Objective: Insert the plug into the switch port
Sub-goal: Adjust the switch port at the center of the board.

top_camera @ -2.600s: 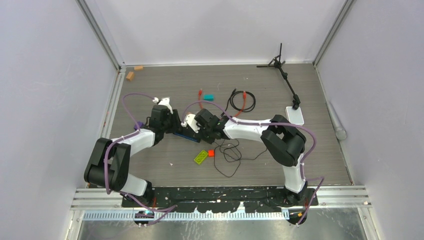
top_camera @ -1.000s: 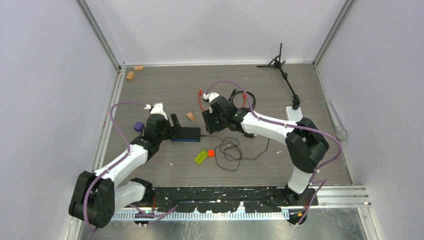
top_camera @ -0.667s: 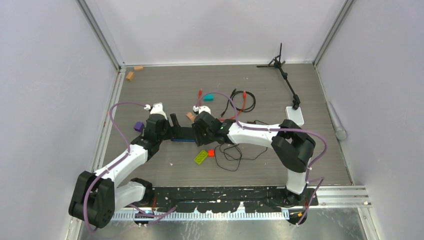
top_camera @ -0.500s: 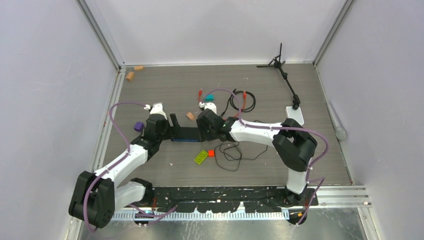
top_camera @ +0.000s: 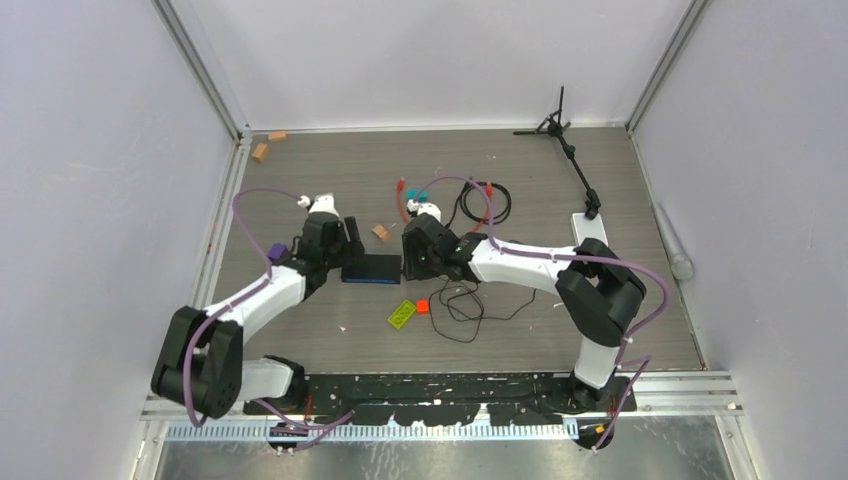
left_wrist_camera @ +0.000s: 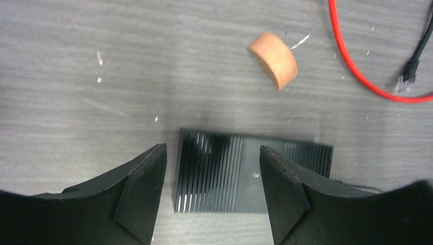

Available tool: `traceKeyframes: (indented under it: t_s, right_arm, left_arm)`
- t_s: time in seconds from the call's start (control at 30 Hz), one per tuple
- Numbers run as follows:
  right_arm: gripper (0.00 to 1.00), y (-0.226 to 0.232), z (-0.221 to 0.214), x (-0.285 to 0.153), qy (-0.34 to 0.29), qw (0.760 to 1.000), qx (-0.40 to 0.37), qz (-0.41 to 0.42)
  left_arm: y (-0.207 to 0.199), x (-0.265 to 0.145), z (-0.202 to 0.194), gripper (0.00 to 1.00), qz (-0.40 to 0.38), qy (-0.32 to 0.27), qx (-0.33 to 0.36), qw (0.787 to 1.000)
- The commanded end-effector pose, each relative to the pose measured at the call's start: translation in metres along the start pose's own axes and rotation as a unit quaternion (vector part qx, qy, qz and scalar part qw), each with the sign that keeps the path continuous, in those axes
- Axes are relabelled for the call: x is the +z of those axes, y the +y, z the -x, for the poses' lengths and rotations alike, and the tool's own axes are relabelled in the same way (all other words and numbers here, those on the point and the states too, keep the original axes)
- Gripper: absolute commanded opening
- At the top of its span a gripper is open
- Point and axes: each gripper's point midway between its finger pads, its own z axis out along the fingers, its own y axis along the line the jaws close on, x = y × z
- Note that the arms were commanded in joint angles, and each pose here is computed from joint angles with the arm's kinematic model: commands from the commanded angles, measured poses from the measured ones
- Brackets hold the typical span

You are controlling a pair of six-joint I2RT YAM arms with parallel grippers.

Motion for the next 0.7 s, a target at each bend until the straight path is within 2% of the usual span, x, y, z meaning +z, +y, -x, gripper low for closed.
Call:
traceKeyframes:
  t_s: [0.0,0.3,0.67]
  right_arm:
    - [0.37,0.028,0.001,0.005,0.0,0.999,0.008,0.048]
    - [0.29,0.006,-0.02,0.022,0.022,1.0,0.005,0.01]
    - [0.24,-0.02,-0.008,0.052,0.024,0.999,0.025,-0.009]
  left_arm:
    - [-0.02,0.015,0.043,0.67,-0.009,-0.03,0.009,0.999]
    - [-0.027,0.052,0.032,0.57,0.001,0.043,0.032,0.999]
    - [-0.011,0.05,-0.027,0.53,0.016,0.124,0.01,0.992]
